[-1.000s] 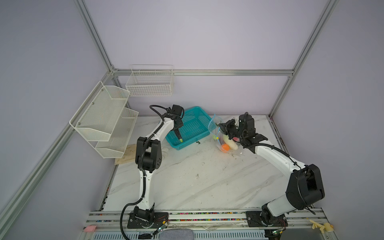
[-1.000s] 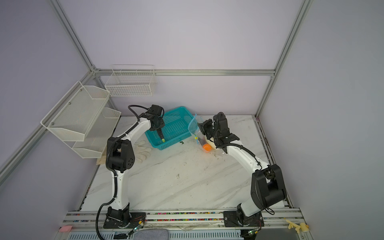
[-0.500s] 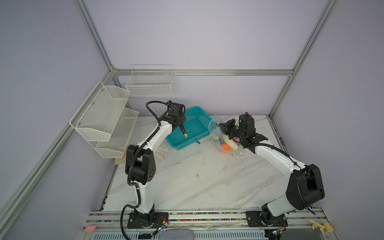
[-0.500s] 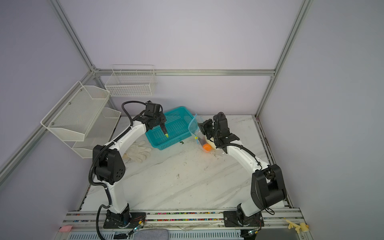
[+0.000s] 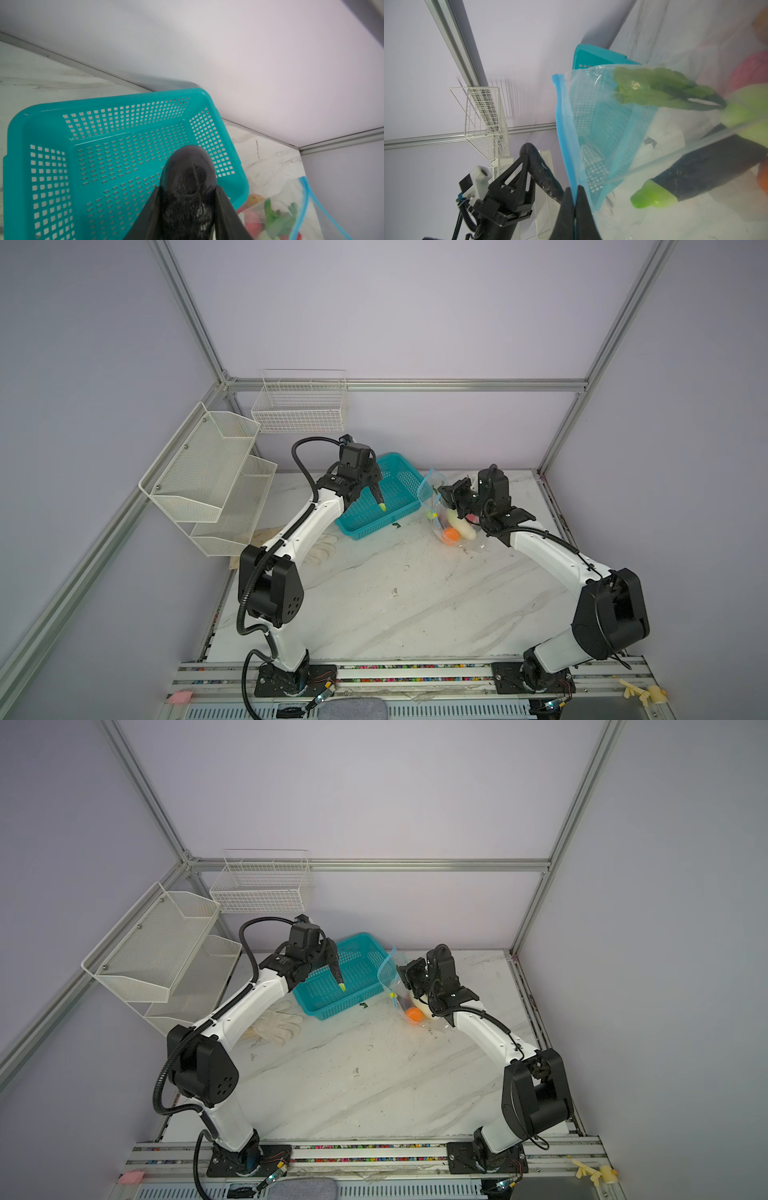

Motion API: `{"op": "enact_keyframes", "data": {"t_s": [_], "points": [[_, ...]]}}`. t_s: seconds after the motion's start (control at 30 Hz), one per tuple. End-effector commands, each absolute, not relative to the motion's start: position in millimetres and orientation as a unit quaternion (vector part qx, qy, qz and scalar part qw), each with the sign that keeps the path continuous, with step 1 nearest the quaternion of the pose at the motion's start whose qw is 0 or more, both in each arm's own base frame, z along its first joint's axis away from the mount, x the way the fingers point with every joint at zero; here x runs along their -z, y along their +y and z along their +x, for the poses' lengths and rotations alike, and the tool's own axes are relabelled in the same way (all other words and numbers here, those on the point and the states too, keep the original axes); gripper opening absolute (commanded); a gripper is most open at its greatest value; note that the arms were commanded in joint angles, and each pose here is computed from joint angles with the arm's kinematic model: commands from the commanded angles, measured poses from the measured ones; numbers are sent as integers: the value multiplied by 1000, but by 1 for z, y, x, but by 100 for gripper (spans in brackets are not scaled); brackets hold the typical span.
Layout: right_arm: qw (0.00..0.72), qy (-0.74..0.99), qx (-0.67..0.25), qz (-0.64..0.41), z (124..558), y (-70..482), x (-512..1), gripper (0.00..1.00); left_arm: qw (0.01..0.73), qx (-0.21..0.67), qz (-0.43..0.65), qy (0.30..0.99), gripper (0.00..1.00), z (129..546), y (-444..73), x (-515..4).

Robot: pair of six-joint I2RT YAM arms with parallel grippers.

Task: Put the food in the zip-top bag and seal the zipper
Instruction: 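Lift the eggplant with the left gripper and carry it over the bag mouth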

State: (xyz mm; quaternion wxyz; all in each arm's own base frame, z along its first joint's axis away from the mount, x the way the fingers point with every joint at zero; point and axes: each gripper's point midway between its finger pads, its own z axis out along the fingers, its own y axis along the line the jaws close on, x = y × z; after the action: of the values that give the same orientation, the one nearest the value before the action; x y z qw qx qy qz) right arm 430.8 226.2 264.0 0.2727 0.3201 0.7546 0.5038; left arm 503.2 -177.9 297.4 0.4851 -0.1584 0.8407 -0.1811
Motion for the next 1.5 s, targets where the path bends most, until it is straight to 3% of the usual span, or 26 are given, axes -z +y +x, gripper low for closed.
{"op": "enact_keyframes", "data": {"t_s": [0.0,0.4,1.47], "points": [[292,737,-520,317,433,223,-287,0,548,211,-161,793,24,486,-191,-349],[296,735,-521,317,432,222,-294,0,614,240,-189,728,21,468,-238,-384],[298,732,-527,311,430,223,-298,0,642,237,-172,708,21,464,-299,-353]]}}
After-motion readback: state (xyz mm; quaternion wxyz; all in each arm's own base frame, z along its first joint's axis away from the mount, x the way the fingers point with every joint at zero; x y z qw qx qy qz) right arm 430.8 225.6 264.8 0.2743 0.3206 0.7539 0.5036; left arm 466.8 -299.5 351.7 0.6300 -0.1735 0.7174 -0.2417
